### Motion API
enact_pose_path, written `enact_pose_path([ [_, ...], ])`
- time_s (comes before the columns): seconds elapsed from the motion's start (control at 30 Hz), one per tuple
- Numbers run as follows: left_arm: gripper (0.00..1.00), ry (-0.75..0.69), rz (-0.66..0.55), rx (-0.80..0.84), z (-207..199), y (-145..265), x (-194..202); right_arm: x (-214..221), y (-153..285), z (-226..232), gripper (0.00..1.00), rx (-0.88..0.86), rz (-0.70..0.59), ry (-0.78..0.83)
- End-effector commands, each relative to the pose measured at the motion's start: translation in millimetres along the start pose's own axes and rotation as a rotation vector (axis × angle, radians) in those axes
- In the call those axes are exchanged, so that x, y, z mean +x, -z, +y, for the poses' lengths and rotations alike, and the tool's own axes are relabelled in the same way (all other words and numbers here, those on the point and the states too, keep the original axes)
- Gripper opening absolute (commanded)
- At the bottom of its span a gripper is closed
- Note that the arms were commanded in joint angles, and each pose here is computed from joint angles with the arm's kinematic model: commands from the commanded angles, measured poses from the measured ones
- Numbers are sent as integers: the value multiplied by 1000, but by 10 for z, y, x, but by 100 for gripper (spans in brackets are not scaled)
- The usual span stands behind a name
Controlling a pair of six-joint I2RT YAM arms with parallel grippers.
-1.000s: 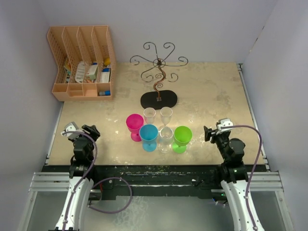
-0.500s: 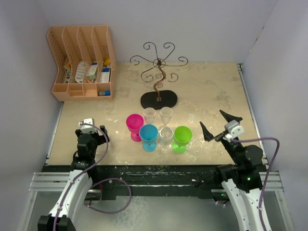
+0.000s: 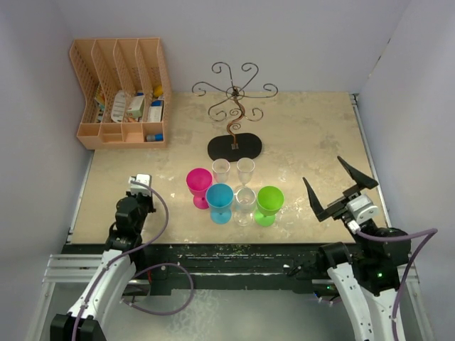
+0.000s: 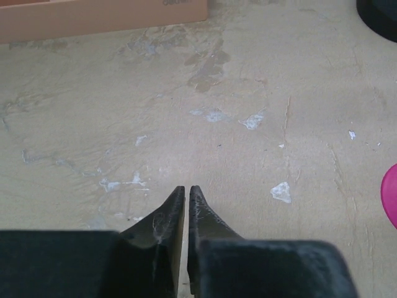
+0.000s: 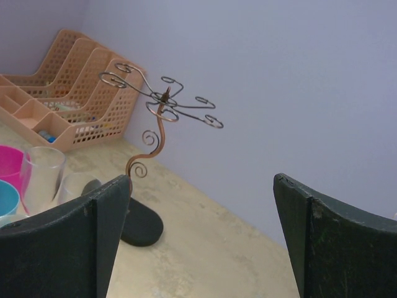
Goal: Place the wine glass upside down on the wine glass rack
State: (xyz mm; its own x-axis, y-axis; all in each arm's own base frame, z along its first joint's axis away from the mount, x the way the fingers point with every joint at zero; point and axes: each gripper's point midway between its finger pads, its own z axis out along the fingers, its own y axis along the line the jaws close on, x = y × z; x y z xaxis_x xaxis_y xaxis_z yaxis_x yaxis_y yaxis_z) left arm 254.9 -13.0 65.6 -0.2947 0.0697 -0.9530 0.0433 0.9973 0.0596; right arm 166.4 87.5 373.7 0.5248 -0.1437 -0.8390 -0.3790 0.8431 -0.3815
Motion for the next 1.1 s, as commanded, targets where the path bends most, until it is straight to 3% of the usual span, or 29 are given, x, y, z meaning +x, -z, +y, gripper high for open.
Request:
enact_pose_path([
  [0.0, 5, -31, -102, -39, 47, -26, -336, -382, -6, -25, 100, -20, -156, 162],
  [0.27, 0, -28, -127, -67, 93, -27, -424, -373, 54, -194, 100, 149, -294, 11],
  [0.3, 11, -19, -127, -82, 119, -29, -471, -388, 44, -228, 100, 173, -322, -43],
  [0.4, 79, 4, -77, -159, 257, -19, -765, -417, 29, -416, 100, 289, -420, -369],
  [0.43, 95, -26, -47, -163, 276, -20, -854, -344, 22, -524, 100, 360, -424, -553],
  [0.47, 100, -71, -39, -157, 287, -18, -1029, -274, 8, -602, 100, 419, -399, -703],
  [0.5, 100, -127, -40, -156, 311, -12, -1218, -148, -11, -632, 100, 470, -315, -797],
  [0.57, 100, -165, -25, -182, 395, 113, -1585, -85, -19, -679, 100, 523, -176, -804],
  [0.67, 100, -140, -102, -141, 374, 472, -2137, -128, -123, -536, 100, 362, -59, -483],
  [0.7, 100, -128, -125, -110, 337, 599, -2292, -80, -151, -491, 100, 330, -22, -448],
  [0.8, 100, -109, -117, -8, 230, 882, -2654, 291, -109, -542, 100, 492, 156, -709],
  [0.87, 100, -109, -104, -1, 236, 894, -2774, 517, -64, -590, 100, 551, 311, -664],
  [1.07, 100, -133, -185, -76, 410, 862, -3120, 791, -185, -532, 100, 568, 455, -718],
])
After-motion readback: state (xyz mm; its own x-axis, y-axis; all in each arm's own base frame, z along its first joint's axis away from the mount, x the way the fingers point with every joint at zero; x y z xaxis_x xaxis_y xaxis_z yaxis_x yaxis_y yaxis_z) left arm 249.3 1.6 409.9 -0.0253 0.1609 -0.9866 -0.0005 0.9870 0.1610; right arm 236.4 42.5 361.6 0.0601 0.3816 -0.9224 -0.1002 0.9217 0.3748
